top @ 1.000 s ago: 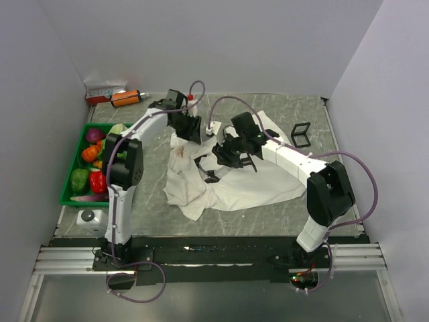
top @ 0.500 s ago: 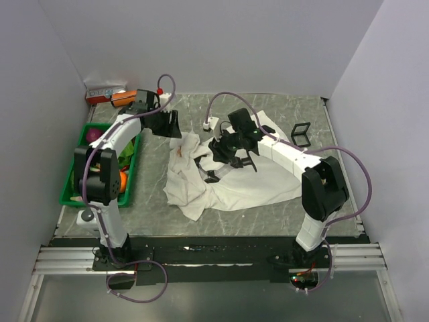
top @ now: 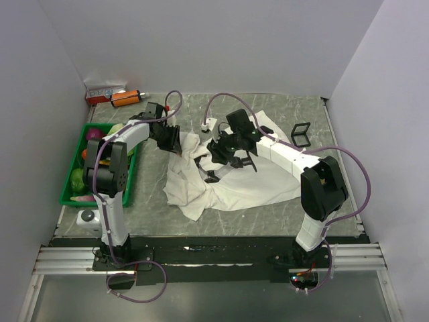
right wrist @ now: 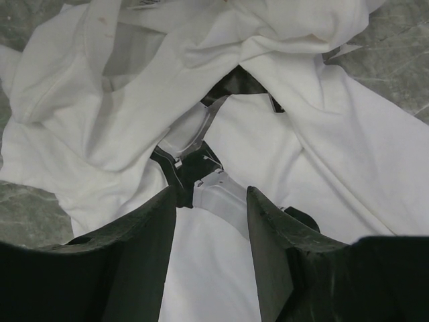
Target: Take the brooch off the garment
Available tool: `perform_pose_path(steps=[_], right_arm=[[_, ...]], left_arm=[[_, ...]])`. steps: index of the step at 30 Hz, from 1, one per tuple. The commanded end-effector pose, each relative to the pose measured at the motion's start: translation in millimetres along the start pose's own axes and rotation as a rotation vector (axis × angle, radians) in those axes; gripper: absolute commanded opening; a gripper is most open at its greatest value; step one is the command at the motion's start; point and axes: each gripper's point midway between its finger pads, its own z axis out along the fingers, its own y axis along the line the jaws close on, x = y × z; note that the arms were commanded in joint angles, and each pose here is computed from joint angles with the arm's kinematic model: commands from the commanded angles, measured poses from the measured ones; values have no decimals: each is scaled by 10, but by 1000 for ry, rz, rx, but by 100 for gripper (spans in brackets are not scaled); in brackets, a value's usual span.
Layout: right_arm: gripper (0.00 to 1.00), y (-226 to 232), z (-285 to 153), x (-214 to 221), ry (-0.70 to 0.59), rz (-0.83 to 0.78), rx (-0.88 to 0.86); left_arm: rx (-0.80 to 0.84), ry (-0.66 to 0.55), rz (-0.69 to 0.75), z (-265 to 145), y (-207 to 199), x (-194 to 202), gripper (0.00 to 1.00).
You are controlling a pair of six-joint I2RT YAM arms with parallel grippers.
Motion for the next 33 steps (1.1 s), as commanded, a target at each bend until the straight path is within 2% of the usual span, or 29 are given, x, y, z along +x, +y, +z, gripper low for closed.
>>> perform_pose_path(steps=[1,4,8,13,18,23,27,33], right_arm=[[54,21,-100,-144,-42,-35,23],[54,26,-101,-135,-42,-36,23],[54,26,-71,-172,-51,-23,16],[53,73,-51,-487,-126,23,-32],[54,279,93,-894,-192,10,-41],[54,302,366,-931,-179,31,34],[55,494,474,-902,-216,-33,14],[57,735,662,-894,-230,-104,-43]], left_arm=[[-6,-33,6,-47,-22,-156,34],[-19,-34,19,-71,-26,-146,23],[-30,-38,40,-180,-91,-141,1],[-60,-45,16,-501,-194,-114,1],[-38,13,-98,-681,-348,105,1],[-15,19,-212,-786,-478,230,1],[52,35,-260,-871,-641,396,1],[37,78,-312,-881,-622,644,1]])
